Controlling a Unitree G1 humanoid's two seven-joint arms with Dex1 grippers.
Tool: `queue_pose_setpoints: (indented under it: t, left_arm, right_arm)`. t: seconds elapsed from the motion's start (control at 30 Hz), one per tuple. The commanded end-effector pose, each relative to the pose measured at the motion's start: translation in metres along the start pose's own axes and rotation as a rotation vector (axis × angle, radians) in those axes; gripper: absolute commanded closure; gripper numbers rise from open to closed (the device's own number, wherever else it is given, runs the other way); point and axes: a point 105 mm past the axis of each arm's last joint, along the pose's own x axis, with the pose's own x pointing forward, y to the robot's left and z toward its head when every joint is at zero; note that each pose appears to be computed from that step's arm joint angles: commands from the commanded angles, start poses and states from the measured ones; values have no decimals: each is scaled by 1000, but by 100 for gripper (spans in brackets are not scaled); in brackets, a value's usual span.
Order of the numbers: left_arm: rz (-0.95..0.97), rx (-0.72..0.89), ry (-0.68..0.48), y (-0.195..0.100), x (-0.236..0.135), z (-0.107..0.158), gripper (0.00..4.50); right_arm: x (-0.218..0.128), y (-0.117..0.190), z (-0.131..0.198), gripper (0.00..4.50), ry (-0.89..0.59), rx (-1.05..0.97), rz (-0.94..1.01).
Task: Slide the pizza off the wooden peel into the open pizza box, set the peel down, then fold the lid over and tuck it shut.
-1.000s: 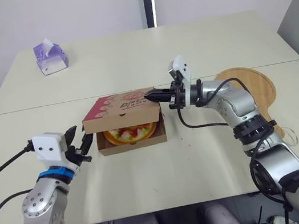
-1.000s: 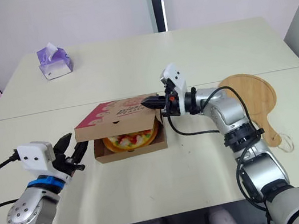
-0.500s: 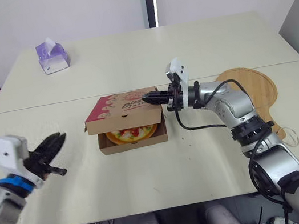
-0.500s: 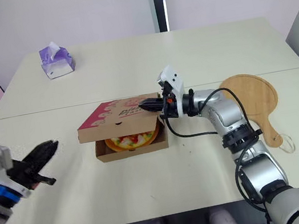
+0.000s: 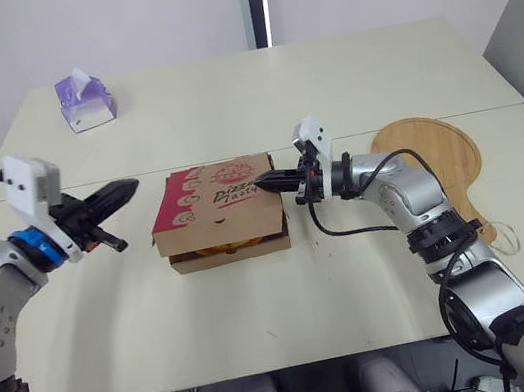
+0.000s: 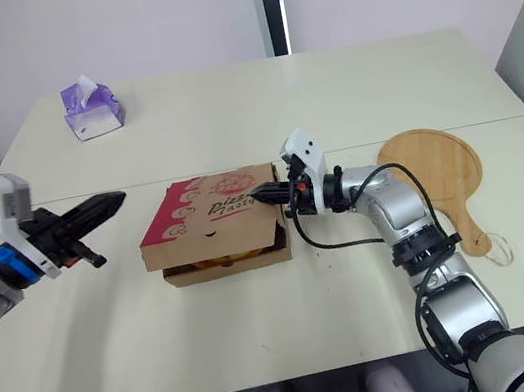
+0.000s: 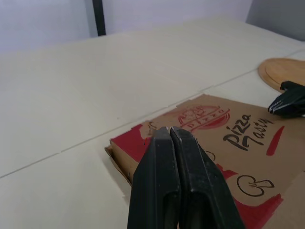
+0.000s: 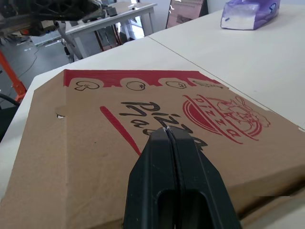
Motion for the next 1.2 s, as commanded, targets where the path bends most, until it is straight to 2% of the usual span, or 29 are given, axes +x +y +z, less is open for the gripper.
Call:
queue_pose_setpoints:
  t: [0.03,0.43,0.8,1.03,1.2]
  left_arm:
    - [-54,36,41,-4,5,0,449]
    - [-90,59,137,-7,12,-28,449]
    - [-84,56,152,-11,15,-37,449]
    - [-88,58,168,-12,17,-43,449]
    - [-81,59,163,-9,18,-43,449]
  right_arm:
    - [2,8,13,450,-37,-61,20]
    - [1,12,2,450,-6,-61,5]
    - [-4,7,-2,450,36,-108,-18]
    - [-27,-11,16,450,51,-187,-77]
    - [-38,-18,5,450,139,-263,-103]
